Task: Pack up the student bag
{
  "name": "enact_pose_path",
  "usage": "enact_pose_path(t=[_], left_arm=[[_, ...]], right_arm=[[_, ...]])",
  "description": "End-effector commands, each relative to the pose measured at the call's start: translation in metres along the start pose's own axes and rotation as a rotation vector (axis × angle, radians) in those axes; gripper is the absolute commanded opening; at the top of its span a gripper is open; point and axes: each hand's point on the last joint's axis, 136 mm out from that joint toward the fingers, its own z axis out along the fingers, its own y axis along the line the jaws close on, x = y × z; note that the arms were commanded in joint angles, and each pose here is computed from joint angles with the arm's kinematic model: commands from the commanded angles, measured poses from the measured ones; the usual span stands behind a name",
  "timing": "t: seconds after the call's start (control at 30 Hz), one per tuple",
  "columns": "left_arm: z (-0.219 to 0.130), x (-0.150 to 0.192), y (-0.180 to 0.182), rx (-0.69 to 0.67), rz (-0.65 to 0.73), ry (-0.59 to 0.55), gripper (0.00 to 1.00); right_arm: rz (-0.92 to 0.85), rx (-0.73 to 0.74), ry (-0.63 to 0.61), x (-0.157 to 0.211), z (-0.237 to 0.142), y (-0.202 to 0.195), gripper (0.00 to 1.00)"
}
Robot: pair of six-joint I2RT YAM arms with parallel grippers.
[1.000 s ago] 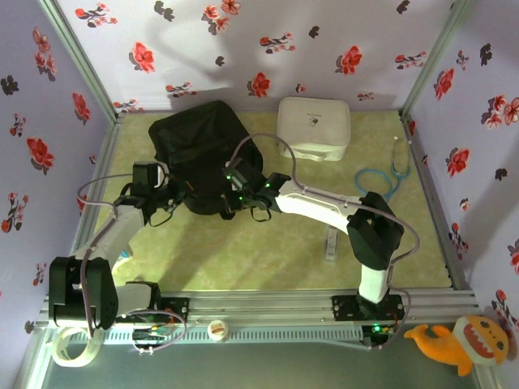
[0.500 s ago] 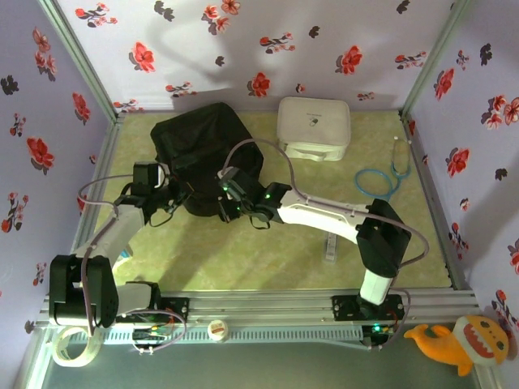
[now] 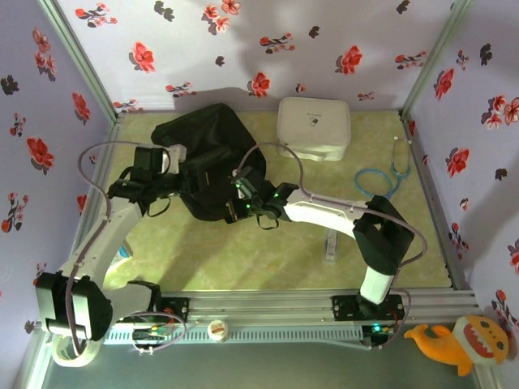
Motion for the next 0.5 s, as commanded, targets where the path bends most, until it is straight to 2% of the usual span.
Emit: enact_pose_path(t=[0.0,0.13,0.23,0.37,0.47], left_arm=[[0.016,0.04,0.0,0.009,0.3,0.209,0.62],[0.029,0.057,-0.008,0.061,0.508,0.289,0.62],[0.038,0.063,-0.013,0.114,0.633,0.281,0.63],[0.048,0.064,-0.017,0.162,0.713,0.243,0.66],[0.056,0.073,-0.022,0.223,0.753,0.268,0.67]], right_arm=[[0.041,-0.081,-0.042,-0.012,-0.013,0.006,0.0],[0.048,-0.099,-0.043,-0.012,-0.018,0.003,0.0],[0.049,-0.122,-0.042,-0.009,-0.021,0.005,0.0],[0.056,-0.13,-0.04,-0.008,-0.024,0.003,0.0],[0.06,-0.143,-0.039,-0.008,-0.024,0.004,0.0]])
